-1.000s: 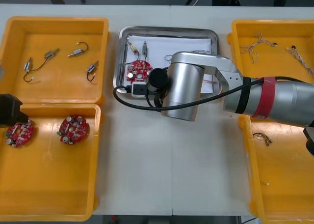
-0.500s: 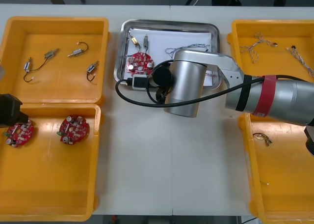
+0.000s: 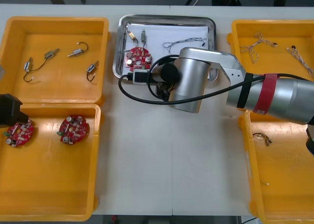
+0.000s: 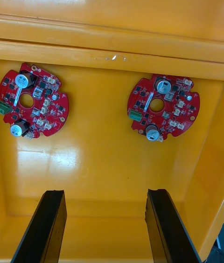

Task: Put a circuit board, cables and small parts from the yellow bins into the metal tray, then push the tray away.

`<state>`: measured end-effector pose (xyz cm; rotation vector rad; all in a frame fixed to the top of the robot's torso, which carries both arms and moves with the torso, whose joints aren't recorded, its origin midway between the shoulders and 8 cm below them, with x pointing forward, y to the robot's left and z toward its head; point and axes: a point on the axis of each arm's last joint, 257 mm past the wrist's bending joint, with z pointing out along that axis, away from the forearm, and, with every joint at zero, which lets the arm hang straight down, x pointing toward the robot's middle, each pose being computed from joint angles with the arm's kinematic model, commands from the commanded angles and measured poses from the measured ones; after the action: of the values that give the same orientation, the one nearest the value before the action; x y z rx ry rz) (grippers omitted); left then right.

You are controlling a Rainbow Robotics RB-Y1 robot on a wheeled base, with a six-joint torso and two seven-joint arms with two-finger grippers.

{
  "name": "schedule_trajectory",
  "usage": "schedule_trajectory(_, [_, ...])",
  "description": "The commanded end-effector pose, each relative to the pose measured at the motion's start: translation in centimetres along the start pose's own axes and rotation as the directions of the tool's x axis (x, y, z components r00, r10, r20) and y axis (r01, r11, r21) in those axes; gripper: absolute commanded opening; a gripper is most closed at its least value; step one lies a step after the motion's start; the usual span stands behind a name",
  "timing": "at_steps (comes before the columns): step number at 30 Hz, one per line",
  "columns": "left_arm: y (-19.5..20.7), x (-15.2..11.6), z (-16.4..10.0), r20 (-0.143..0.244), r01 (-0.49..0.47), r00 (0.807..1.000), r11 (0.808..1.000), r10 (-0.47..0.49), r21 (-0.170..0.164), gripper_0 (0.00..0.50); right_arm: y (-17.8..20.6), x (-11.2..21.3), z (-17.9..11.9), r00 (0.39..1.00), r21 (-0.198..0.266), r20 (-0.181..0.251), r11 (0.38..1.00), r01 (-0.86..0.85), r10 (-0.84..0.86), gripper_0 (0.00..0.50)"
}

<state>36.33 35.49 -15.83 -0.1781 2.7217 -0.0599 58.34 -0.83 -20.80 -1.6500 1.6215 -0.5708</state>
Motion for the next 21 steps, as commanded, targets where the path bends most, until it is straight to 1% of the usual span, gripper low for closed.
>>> schedule_trajectory(1, [1.3, -2.0, -2.0, 0.053, -0.082, 0.995, 0.996, 0.084, -0.045, 0.5, -4.7, -0.6, -0.9, 0.999, 0.08, 0.023, 0.996, 0.03, -0.032, 0.0])
schedule_trajectory(11, [1.3, -2.0, -2.0, 0.053, -0.082, 0.995, 0.996, 0.084, -0.045, 0.5, -5.6, 0.4, -1.0, 0.999, 0.097, 0.004, 0.994, 0.052, -0.053, 0.0])
schedule_trajectory(21, [1.3, -2.0, -2.0, 0.053, -0.082, 0.995, 0.996, 0.084, -0.045, 0.5, -6.0, 0.0, -0.9, 0.994, 0.111, -0.003, 0.988, 0.11, -0.11, 0.0])
